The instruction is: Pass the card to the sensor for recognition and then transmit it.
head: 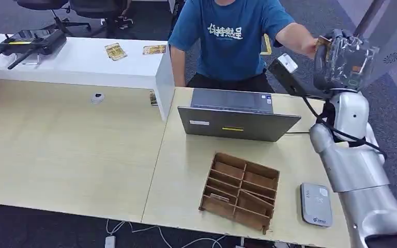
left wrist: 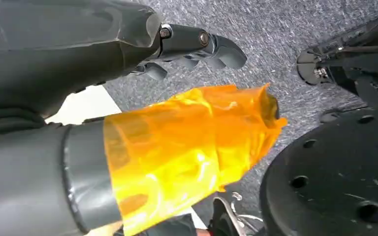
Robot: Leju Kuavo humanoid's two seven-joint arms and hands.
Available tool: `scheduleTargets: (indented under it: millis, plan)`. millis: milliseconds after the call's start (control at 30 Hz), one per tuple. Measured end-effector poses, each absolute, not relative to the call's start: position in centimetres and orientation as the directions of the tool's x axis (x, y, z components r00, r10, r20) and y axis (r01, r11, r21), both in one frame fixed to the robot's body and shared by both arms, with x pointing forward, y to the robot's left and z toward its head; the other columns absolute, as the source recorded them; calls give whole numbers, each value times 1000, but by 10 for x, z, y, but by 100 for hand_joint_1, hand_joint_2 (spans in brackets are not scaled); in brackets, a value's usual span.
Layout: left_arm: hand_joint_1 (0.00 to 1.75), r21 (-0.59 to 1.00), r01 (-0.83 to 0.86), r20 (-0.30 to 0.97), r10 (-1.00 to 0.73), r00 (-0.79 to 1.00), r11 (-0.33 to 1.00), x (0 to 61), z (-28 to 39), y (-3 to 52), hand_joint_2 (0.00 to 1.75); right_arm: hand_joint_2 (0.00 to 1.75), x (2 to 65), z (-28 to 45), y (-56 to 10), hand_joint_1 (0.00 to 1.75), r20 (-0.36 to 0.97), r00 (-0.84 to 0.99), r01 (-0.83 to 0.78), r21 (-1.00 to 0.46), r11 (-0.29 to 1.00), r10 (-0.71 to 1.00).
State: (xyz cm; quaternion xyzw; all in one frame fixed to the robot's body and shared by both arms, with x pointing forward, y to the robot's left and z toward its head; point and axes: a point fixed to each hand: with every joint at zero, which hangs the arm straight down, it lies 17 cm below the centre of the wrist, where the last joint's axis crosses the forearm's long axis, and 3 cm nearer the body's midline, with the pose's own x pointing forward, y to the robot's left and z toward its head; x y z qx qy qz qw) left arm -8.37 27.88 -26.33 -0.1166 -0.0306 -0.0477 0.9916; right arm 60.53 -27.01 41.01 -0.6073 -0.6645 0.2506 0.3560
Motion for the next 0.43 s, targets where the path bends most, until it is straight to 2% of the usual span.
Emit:
scheduleTargets:
  millis: [433]
  plan:
    - [0,-223,103,71,-90,993,969,-84,-263,283,0,175,613,395,-272,175,156,9,600,-791,120,988]
